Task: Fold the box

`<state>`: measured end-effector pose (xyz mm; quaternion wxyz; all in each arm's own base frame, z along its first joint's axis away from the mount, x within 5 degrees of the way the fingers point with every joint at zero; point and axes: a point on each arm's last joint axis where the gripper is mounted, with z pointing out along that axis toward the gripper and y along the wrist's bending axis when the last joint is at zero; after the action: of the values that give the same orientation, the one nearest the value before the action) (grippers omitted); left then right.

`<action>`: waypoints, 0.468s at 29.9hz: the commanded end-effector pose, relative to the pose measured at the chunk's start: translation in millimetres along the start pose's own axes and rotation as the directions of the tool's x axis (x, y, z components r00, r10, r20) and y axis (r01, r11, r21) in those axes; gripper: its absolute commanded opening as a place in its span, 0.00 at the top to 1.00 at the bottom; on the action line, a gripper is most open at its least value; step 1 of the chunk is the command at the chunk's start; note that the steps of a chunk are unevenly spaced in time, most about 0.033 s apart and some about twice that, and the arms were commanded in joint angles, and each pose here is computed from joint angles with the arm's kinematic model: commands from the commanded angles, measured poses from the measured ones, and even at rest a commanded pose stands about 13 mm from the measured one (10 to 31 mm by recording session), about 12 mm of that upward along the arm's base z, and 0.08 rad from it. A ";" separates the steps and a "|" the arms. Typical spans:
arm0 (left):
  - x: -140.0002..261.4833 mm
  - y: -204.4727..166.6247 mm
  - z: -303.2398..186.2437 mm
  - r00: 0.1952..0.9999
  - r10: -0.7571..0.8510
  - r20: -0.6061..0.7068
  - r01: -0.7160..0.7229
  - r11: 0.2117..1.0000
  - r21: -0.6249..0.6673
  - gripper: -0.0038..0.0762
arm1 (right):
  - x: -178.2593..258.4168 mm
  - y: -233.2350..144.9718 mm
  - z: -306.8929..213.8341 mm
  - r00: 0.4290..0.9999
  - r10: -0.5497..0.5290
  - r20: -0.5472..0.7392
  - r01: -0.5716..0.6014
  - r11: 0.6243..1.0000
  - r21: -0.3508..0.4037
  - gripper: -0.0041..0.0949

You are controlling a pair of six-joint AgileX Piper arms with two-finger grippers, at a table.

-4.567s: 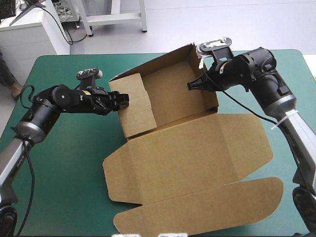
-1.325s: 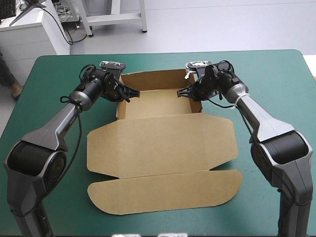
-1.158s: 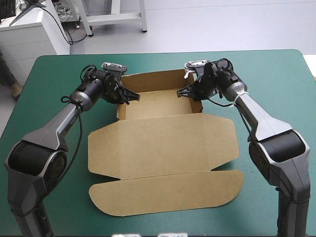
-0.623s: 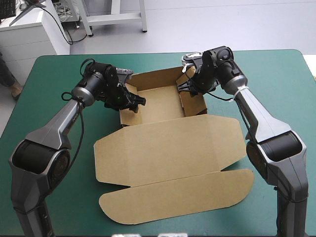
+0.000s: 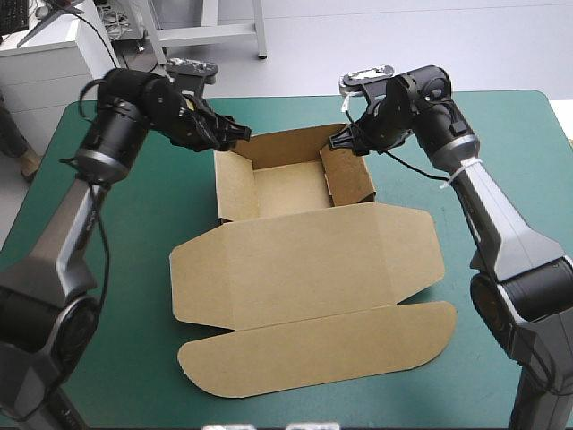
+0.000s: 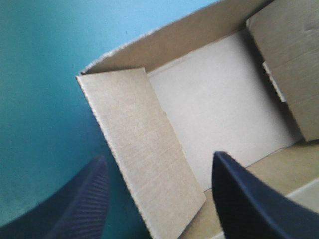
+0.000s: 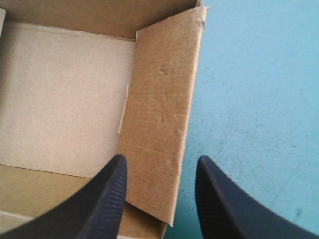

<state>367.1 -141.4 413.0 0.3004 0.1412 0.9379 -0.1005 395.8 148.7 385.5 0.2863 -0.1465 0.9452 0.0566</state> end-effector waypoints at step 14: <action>85.3 -9.3 -223.5 0.905 0.212 0.369 -0.207 0.977 -0.055 0.96 | -4.2 -5.0 2.3 1.000 -0.029 0.010 0.028 0.998 0.056 0.54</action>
<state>207.1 -83.0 544.2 0.4923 0.2084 0.8397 -0.0960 407.2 150.1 367.4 0.2707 -0.1494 0.9505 0.0322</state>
